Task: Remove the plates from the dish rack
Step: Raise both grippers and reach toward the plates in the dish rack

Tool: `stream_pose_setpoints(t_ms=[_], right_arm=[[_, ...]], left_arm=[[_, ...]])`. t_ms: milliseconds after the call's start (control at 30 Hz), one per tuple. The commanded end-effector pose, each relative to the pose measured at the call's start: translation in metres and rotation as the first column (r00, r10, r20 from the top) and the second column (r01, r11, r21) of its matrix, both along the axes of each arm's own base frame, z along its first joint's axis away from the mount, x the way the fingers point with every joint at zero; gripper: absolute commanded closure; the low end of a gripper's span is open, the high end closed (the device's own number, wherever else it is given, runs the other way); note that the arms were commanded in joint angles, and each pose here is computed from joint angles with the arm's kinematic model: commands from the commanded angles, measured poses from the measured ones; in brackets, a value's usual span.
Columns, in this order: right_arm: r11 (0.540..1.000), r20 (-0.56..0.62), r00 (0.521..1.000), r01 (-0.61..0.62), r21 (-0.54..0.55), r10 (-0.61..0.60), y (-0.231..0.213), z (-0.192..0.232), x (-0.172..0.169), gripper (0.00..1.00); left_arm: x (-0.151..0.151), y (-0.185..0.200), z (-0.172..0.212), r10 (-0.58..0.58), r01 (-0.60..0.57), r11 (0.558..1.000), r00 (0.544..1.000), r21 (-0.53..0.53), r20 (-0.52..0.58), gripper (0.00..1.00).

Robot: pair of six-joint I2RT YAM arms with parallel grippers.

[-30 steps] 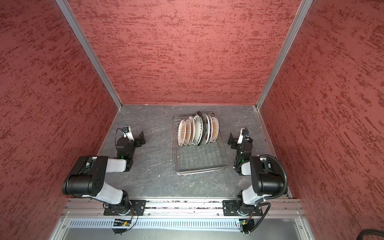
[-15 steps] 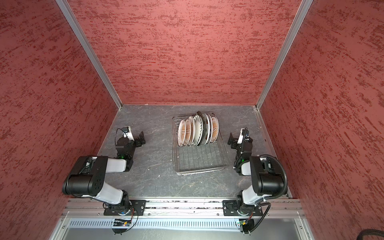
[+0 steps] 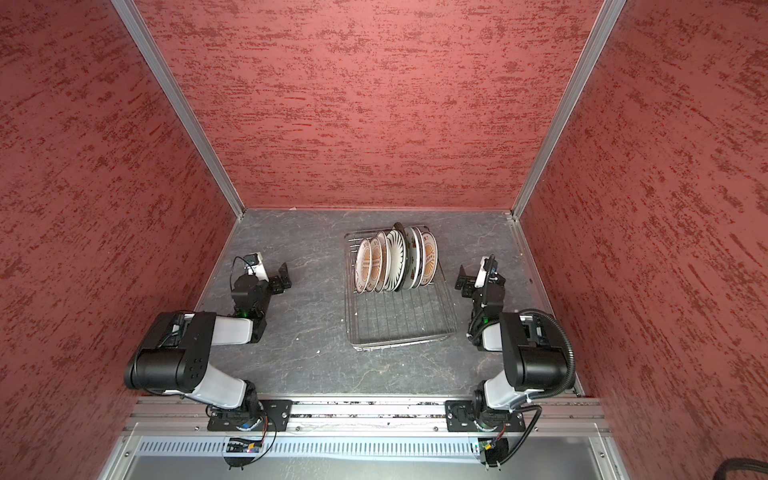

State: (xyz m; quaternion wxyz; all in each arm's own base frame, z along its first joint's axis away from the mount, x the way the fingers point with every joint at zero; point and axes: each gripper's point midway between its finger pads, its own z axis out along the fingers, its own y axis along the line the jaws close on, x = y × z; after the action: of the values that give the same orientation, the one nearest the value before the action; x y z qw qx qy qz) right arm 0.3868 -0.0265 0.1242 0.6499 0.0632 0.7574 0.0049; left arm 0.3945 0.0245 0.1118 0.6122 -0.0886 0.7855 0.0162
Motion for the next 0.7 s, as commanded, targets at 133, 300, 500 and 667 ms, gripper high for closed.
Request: stream_pose_setpoints(t_ms=[133,300,500,667], right_arm=[[0.997,0.066,0.995,-0.072,-0.040,0.075,0.012,0.041,-0.006,0.01],[0.997,0.173,0.982,-0.073,0.005,0.071,0.014,0.084,-0.023,0.01],[0.799,0.219,0.942,0.076,0.597,-0.254,-0.023,0.112,-0.057,0.01],[0.825,0.405,0.914,-0.257,0.503,0.038,0.028,0.158,-0.079,0.01]], left_arm=[[-0.021,-0.020,0.040,-0.041,0.032,0.995,0.994,0.093,0.099,0.01],[-0.029,-0.037,0.069,-0.117,0.113,0.993,0.987,0.037,0.111,0.01],[-0.051,-0.065,0.134,-0.190,0.283,0.916,0.931,-0.284,0.313,0.01],[-0.068,-0.078,0.154,-0.195,0.352,0.778,0.923,-0.520,0.333,0.01]])
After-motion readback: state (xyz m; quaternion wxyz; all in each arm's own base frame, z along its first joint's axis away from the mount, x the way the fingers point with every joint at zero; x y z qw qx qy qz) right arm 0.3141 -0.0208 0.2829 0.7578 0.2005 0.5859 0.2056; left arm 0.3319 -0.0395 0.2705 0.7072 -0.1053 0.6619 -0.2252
